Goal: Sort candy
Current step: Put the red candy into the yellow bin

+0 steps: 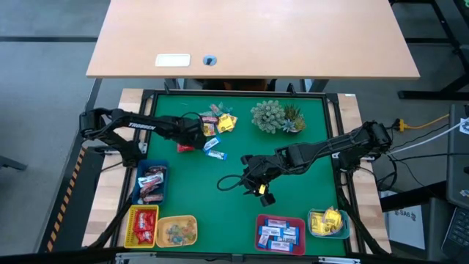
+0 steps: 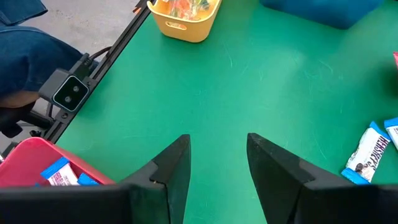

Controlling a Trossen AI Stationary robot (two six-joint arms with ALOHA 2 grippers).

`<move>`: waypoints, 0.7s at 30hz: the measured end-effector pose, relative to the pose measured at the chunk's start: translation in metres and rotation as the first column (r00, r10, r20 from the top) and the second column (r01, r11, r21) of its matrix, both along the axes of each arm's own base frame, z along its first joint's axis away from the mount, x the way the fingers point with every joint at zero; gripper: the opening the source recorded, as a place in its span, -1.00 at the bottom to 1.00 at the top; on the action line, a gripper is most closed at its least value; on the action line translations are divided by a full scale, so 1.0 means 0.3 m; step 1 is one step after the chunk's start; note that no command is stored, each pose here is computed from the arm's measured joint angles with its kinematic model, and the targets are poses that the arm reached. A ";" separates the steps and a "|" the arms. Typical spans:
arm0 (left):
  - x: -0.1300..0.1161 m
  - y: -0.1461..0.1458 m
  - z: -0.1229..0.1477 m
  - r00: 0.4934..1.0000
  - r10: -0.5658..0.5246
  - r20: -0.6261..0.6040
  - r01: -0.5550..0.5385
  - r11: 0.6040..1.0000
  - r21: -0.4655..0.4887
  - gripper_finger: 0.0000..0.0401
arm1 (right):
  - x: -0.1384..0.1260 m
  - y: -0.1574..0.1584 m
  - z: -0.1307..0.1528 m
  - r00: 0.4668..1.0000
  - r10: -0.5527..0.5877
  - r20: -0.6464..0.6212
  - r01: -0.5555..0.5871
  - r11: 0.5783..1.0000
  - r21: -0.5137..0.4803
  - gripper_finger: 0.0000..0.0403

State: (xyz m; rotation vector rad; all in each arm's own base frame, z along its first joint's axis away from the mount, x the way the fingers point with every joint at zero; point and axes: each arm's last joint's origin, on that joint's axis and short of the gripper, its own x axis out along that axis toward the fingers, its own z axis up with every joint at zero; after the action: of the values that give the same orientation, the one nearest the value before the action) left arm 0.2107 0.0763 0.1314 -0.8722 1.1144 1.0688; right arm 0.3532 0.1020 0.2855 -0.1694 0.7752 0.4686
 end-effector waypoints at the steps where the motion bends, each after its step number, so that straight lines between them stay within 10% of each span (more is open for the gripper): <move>1: 0.000 -0.003 0.000 1.000 -0.004 -0.002 0.004 1.000 0.000 -0.85 | 0.000 0.000 0.000 1.000 0.000 0.000 0.000 1.000 0.000 -0.22; 21: 0.050 -0.072 0.106 0.975 -0.176 0.133 0.180 0.983 -0.024 -1.00 | -0.002 0.000 -0.002 1.000 -0.001 -0.008 0.001 1.000 -0.001 -0.22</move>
State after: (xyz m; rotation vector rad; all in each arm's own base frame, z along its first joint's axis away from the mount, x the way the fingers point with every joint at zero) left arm 0.2257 0.0548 0.1632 -0.8412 1.0831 0.8346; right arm 0.3527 0.1020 0.2850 -0.1688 0.7831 0.4685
